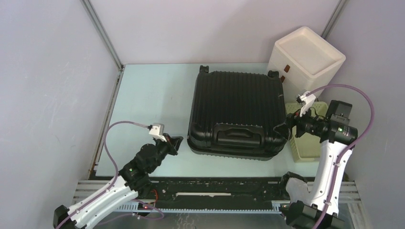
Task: Open, take out, and arrange the luggage
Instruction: Unzip the zipper of the luggage, then adjust the luggage at the center of the board.
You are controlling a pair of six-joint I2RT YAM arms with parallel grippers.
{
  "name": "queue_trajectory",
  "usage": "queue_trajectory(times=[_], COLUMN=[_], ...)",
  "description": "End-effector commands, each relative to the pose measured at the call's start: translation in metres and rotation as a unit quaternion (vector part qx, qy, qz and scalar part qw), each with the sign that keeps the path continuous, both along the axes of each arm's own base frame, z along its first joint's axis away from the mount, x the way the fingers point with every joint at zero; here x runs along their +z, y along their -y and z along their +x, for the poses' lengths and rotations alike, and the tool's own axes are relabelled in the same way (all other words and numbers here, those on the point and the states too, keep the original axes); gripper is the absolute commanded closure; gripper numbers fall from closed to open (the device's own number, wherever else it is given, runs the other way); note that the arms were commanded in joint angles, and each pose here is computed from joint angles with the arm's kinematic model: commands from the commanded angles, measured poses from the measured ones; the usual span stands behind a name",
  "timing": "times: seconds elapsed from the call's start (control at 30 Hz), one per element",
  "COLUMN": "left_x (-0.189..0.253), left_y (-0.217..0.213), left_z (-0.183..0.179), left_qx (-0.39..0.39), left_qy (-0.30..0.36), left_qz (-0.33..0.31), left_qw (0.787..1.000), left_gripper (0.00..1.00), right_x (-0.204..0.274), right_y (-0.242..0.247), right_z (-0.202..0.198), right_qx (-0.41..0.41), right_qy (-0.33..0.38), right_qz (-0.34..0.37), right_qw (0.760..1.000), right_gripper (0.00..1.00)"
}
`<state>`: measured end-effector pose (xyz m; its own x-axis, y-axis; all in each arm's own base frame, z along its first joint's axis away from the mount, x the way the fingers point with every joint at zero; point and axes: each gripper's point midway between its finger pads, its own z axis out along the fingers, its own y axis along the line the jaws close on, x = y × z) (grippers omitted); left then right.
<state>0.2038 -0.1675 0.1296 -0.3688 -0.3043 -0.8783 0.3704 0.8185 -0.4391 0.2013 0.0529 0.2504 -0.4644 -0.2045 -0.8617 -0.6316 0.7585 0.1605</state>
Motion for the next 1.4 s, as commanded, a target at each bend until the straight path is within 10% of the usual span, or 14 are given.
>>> queue_trajectory(times=[0.0,0.2,0.57,0.87,1.37], left_x=[0.026,0.051,0.138,0.124,0.101], left_y=[-0.025,-0.038,0.005,0.032,0.061], left_z=[0.011,0.004,0.011,0.031,0.008], left_qx=[0.08,0.111,0.013,-0.04,-0.147], left_qy=[0.001,-0.014,0.056,0.015,-0.031], left_qz=[-0.036,-0.073,-0.145,-0.13,-0.173], left_qw=[0.996,0.991,0.988,0.991,0.973], left_gripper=[0.91,0.46,0.01,0.01,0.35], right_x=[0.014,0.018,0.007,-0.015,0.005], right_y=[0.004,0.023,0.035,0.023,-0.098], right_z=[0.011,0.045,0.11,0.131,0.15], right_qx=[-0.026,-0.082,-0.166,-0.167,0.041], right_qy=[0.013,0.014,-0.059,-0.106,-0.128], right_qz=[0.051,0.066,0.13,0.138,0.064], right_qw=[0.998,0.994,0.976,0.97,0.989], right_gripper=[0.23,0.23,0.22,0.2,0.24])
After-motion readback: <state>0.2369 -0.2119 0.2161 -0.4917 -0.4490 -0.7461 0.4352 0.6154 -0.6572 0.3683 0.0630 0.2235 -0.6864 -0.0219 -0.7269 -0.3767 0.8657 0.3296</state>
